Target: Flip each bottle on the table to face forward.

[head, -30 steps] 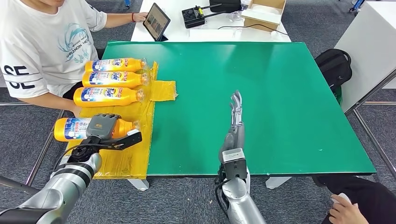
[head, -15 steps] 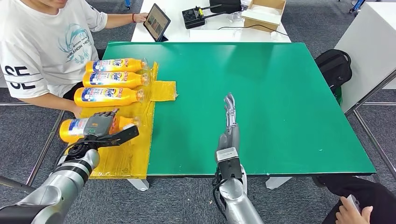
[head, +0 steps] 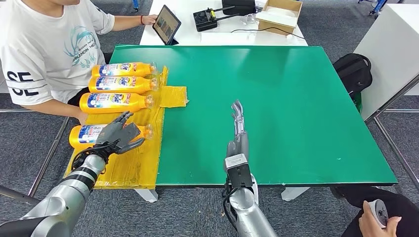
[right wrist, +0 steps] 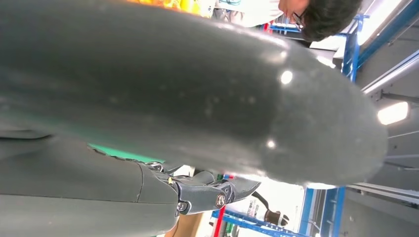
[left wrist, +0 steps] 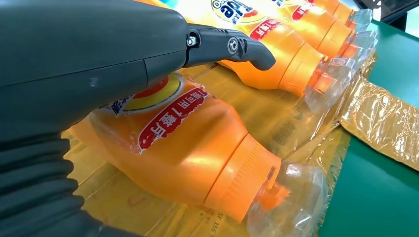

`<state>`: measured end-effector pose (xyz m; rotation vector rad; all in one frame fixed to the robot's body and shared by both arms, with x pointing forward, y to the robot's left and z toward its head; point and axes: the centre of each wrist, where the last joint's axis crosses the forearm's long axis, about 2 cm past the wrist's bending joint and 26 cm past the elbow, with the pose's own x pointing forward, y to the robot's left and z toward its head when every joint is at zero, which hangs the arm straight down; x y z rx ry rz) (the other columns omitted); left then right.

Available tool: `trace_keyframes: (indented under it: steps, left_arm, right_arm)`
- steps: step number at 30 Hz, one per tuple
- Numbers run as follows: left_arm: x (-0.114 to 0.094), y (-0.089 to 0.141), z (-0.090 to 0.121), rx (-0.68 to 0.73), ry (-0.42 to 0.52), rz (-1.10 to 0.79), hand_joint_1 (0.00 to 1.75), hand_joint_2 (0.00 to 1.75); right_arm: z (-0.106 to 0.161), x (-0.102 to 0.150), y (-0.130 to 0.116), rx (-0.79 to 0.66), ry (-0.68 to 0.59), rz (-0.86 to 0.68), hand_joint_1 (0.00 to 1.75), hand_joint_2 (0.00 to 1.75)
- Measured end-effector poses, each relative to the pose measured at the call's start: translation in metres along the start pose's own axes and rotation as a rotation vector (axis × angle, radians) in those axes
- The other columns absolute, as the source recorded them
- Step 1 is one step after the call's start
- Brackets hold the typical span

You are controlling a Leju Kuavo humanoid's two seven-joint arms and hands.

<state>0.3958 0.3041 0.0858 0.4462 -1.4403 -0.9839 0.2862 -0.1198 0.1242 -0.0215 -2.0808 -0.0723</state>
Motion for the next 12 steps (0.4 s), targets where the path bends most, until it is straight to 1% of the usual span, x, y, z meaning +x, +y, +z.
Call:
trace_keyframes:
  steps: [5, 9, 12]
  left_arm:
    - [0.0009, -0.0009, -0.0003, 0.006, -0.012, 0.054, 0.00, 0.00]
    - [0.0014, -0.0019, -0.0001, 0.025, -0.060, 0.201, 0.00, 0.00]
    - [0.0012, -0.0057, 0.0022, 0.098, -0.106, 0.323, 0.00, 0.00]
  right_arm:
    - [0.0013, -0.0016, 0.0003, 0.001, 0.009, -0.001, 0.00, 0.00]
    - [0.0014, -0.0029, 0.0009, -0.002, 0.016, -0.007, 0.00, 0.00]
    - [0.0015, -0.0036, 0.0012, -0.004, 0.018, -0.005, 0.00, 0.00]
